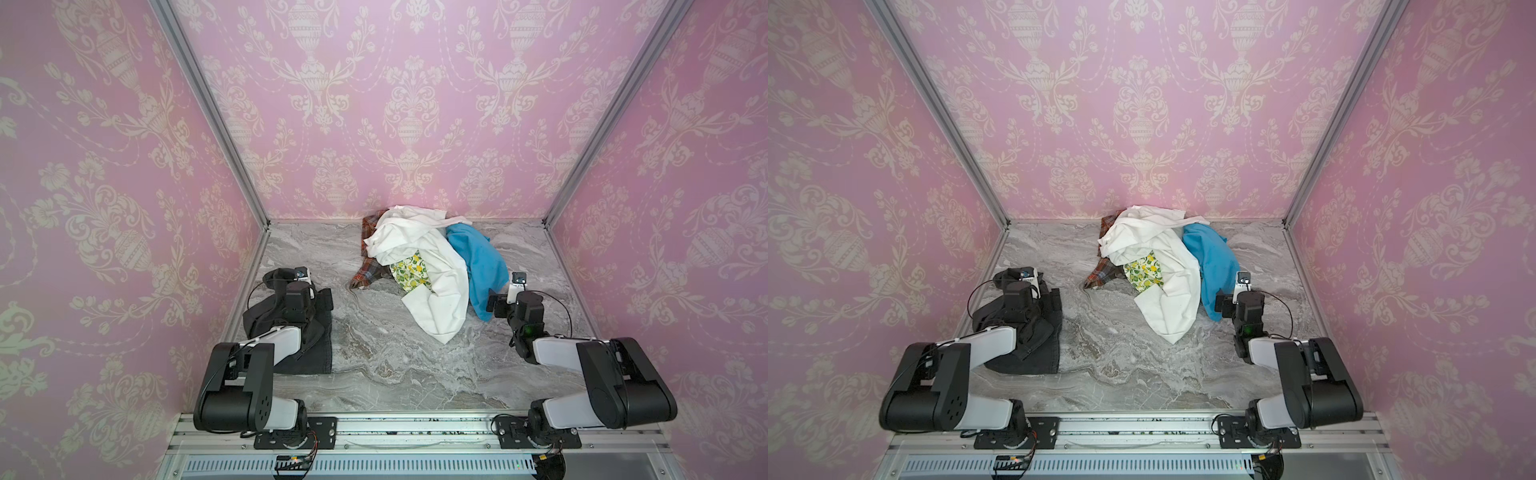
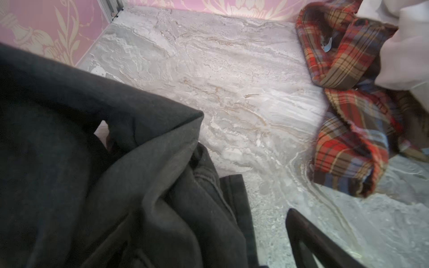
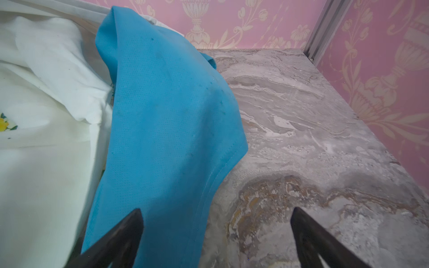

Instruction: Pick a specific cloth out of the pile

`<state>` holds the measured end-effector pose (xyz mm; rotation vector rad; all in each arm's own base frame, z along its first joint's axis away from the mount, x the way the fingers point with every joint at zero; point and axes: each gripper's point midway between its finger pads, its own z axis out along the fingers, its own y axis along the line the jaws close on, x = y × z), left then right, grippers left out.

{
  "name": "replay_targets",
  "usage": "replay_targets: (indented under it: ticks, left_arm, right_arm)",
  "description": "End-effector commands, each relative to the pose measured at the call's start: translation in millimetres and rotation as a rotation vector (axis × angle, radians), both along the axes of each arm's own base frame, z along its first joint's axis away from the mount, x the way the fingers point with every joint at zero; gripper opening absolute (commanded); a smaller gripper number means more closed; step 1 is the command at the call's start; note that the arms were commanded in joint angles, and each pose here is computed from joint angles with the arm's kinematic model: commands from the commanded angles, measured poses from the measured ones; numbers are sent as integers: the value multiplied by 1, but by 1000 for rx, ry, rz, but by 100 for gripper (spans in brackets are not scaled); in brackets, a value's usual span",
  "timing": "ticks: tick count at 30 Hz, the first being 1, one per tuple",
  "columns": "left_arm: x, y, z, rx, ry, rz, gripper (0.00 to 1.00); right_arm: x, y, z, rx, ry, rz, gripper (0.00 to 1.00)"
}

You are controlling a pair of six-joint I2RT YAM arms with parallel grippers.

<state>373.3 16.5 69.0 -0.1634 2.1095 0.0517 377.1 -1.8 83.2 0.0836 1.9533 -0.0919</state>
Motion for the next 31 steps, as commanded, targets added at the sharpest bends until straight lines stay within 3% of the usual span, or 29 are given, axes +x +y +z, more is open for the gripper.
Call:
replay_targets:
  ticks: [1, 5, 7, 10, 12, 31]
  left_arm:
    - [11, 11, 32, 106, -179, 24, 99]
    - [16, 10, 16, 124, -260, 9, 99]
    - [17, 24, 6, 110, -146, 95, 99]
    - [19, 26, 13, 113, -225, 91, 99]
    - [17, 28, 8, 98, -181, 108, 99]
    - [18, 26, 12, 110, -211, 92, 99]
  right_arm:
    - [11, 6, 19, -1, -127, 49, 100]
    - [17, 5, 12, 30, -62, 62, 100]
    - [18, 4, 14, 50, -73, 76, 100]
    - [18, 4, 13, 49, -67, 74, 100]
    - [17, 5, 14, 47, -76, 79, 100]
    - [19, 11, 13, 63, -67, 127, 100]
